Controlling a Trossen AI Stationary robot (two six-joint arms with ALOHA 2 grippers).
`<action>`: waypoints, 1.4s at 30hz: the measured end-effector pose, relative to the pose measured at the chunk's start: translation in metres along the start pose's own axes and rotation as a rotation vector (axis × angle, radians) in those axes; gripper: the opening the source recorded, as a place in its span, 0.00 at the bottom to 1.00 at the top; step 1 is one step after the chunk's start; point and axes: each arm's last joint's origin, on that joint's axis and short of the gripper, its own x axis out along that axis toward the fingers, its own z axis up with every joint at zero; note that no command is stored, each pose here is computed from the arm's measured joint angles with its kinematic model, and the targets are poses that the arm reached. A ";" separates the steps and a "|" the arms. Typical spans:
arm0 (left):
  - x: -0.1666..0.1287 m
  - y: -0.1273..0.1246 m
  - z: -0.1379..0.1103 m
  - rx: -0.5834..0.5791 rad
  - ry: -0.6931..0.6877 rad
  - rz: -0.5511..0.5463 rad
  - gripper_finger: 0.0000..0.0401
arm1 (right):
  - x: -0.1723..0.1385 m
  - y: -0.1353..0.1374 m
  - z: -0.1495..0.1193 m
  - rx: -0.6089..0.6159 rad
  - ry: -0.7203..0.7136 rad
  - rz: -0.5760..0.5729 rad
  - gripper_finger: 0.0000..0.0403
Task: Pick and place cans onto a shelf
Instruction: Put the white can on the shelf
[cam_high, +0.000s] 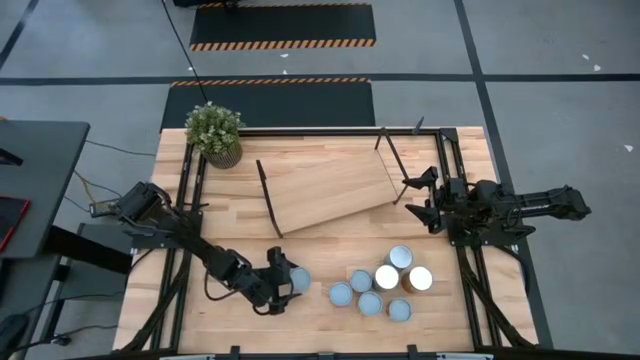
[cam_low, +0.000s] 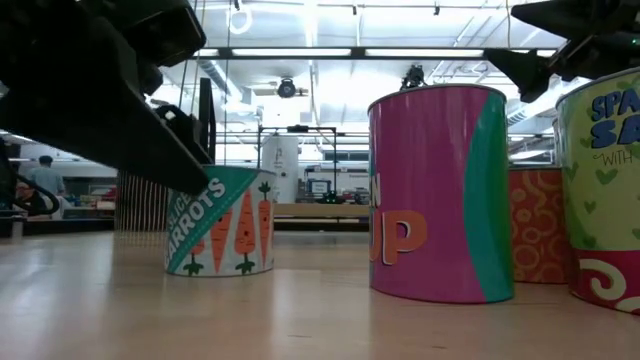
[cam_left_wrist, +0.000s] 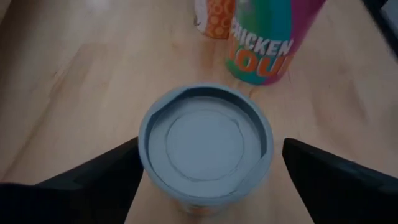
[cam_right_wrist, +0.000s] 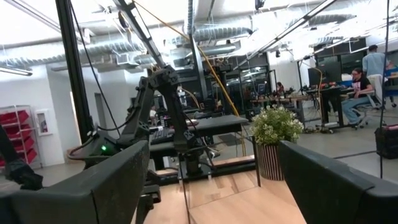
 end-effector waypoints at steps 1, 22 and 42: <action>0.003 0.000 -0.002 0.008 0.001 0.003 0.96 | 0.000 0.000 -0.001 -0.001 0.006 -0.001 0.90; 0.009 0.033 0.041 -0.032 -0.088 0.038 0.72 | 0.005 0.000 0.007 -0.021 0.046 -0.029 0.90; 0.076 0.184 0.197 -0.015 -0.203 0.309 0.74 | 0.010 -0.001 0.016 -0.191 0.146 -0.131 0.90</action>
